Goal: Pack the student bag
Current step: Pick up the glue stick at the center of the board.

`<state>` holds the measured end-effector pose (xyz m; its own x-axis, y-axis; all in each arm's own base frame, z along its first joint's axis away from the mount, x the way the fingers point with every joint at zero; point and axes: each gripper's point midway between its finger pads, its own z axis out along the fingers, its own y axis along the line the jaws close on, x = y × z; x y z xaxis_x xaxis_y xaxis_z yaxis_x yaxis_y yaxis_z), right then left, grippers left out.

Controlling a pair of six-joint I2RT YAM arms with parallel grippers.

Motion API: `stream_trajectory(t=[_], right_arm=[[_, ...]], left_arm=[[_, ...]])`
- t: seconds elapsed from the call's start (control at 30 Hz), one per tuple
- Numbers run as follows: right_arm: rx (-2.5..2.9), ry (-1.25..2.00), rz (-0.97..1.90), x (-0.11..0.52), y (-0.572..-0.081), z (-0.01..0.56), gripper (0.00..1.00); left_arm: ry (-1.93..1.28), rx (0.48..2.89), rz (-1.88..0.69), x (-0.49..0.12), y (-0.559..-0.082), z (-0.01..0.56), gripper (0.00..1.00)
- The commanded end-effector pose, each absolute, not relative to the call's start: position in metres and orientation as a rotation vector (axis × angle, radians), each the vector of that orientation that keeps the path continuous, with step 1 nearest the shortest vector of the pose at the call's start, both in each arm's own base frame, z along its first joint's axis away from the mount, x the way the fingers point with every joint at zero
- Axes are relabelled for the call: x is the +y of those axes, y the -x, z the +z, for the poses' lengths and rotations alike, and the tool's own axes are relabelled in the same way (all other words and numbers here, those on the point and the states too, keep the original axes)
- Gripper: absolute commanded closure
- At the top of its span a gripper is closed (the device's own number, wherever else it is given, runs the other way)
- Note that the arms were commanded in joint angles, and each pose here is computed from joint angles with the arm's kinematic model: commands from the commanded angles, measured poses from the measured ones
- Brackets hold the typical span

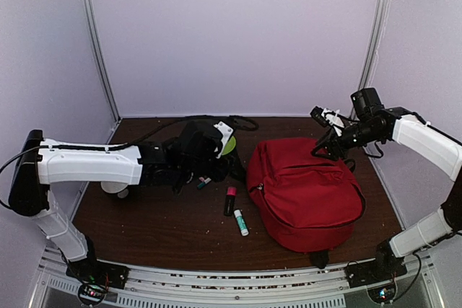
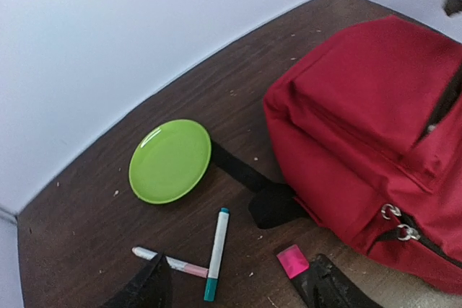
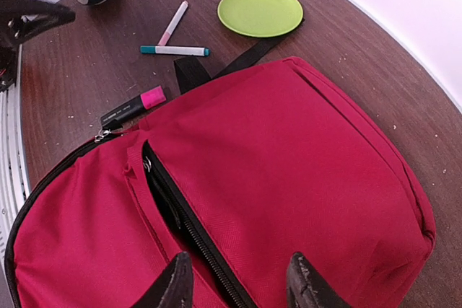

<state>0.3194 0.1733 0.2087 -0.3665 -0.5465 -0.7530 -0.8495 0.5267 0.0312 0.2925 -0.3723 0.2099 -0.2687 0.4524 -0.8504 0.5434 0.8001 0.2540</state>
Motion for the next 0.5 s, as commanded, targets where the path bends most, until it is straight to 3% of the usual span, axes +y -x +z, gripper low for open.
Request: stream_trajectory(t=[0.0,0.13,0.47], right_arm=[[2.042,1.051,0.519,0.171,-0.326,0.215,0.54],[2.024,0.993,0.531,0.173,-0.325,0.227,0.54],[1.994,0.943,0.452,0.162,-0.318,0.231,0.52]], left_arm=[[-0.543,2.176,-0.111,-0.321,-0.312,0.178,0.38],[-0.623,2.319,-0.212,-0.308,-0.314,0.146,0.49],[-0.681,2.6,-0.513,-0.363,-0.271,0.123,0.49]])
